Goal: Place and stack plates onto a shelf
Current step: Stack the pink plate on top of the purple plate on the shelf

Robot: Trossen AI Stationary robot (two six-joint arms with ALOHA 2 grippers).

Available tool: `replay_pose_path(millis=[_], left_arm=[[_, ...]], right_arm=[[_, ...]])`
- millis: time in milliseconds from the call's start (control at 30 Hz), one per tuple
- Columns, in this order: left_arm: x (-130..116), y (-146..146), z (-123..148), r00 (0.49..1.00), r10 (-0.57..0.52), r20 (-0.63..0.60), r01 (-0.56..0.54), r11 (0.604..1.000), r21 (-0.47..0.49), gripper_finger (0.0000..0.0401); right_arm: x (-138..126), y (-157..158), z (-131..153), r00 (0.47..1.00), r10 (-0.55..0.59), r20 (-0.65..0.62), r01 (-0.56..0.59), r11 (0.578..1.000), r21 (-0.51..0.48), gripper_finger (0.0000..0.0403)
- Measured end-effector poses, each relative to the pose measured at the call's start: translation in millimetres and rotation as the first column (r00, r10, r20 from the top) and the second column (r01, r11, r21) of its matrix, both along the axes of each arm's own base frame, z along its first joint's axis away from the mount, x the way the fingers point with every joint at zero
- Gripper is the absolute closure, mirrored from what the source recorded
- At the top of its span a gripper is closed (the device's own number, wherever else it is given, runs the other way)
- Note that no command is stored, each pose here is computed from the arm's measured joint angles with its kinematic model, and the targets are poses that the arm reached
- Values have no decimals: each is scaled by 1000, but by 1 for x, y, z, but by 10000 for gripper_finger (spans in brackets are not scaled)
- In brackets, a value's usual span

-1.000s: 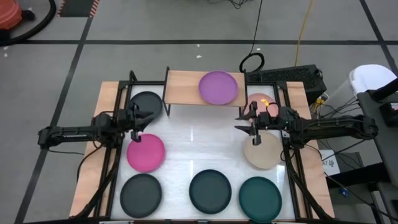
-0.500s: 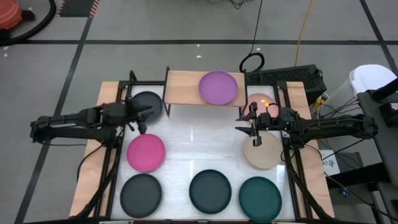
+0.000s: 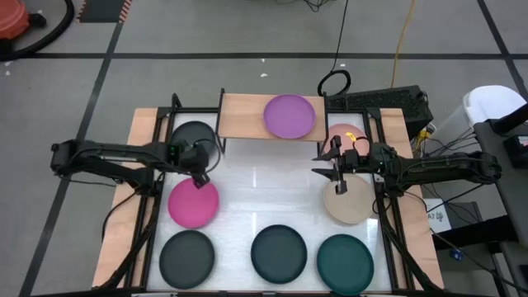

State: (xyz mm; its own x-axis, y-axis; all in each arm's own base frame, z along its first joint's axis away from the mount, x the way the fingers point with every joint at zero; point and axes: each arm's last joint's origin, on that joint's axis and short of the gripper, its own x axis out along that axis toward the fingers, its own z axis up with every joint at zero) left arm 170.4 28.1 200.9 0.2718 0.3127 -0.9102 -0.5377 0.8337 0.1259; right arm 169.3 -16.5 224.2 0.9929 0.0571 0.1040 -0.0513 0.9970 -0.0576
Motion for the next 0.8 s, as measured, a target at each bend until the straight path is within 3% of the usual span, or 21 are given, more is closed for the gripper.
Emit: replay_pose_path(millis=[167, 267, 433, 800], left_arm=[[9, -1, -13, 992, -102, -76, 98, 994, -56, 268], [15, -3, -21, 980, -173, -100, 158, 978, -139, 268], [21, -4, -31, 965, -232, -122, 202, 955, -220, 268], [34, -3, -48, 947, -287, -144, 248, 939, -237, 268]], right_arm=[[0, 0, 0, 1000, 0, 0, 0, 1000, 0, 264], [0, 0, 0, 1000, 0, -1, 0, 1000, 0, 264], [0, 0, 0, 1000, 0, -2, 0, 1000, 1, 264], [0, 0, 0, 1000, 0, -5, 0, 1000, 1, 264]])
